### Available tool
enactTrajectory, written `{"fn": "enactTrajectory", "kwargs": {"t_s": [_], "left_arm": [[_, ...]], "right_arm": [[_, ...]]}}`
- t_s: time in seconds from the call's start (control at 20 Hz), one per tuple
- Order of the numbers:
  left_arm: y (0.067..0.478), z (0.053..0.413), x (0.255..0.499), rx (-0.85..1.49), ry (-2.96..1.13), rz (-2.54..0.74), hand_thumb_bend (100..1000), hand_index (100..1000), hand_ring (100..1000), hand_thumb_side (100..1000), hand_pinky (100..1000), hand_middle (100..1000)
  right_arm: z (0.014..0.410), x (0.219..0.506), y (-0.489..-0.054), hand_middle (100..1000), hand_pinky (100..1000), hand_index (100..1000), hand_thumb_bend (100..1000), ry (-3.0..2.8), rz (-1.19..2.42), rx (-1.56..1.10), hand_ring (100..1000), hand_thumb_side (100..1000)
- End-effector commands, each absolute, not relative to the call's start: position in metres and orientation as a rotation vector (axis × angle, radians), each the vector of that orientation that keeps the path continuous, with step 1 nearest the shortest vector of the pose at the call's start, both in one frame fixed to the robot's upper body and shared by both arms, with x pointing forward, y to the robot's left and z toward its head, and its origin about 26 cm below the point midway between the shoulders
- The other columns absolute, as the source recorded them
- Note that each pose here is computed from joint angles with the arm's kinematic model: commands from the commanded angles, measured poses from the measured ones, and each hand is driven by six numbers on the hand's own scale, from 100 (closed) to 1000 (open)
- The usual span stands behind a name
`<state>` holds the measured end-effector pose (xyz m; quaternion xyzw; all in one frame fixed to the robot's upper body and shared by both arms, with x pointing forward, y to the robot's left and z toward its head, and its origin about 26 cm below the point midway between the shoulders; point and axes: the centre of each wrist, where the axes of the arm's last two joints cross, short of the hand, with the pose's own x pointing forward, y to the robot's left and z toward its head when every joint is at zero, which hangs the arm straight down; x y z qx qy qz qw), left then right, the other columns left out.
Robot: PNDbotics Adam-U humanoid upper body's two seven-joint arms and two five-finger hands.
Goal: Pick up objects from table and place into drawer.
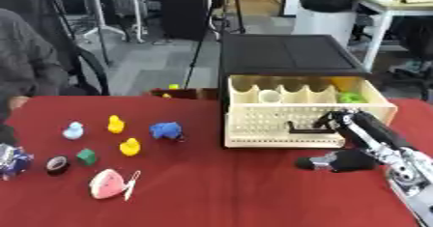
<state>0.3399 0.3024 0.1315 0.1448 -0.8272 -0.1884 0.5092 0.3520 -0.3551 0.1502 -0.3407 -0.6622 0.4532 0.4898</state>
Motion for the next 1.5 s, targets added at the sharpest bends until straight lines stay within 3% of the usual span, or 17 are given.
{"fn": "enactTrajectory", "kwargs": {"t_s": [0.05,1.05,1.5], "left_arm": [[0.309,0.141,0.339,0.380,-2.011,-0.465,100,781,574,228,633,576],[0.318,0.137,0.340,0.423,-1.951,-0.546,100,776,575,237,634,574],[0.325,0.140,0.353,0.510,-1.815,-0.803,341,773,576,251,637,570]], "right_arm": [[0.162,0.353,-0.358,100,100,795,1000,-1.636,1.088,-0.859,100,723],[0.182,0.324,-0.340,100,100,771,1000,-1.782,1.072,-0.867,100,780],[0.174,0.305,-0.335,100,100,772,1000,-1.832,1.001,-0.831,100,797]]}}
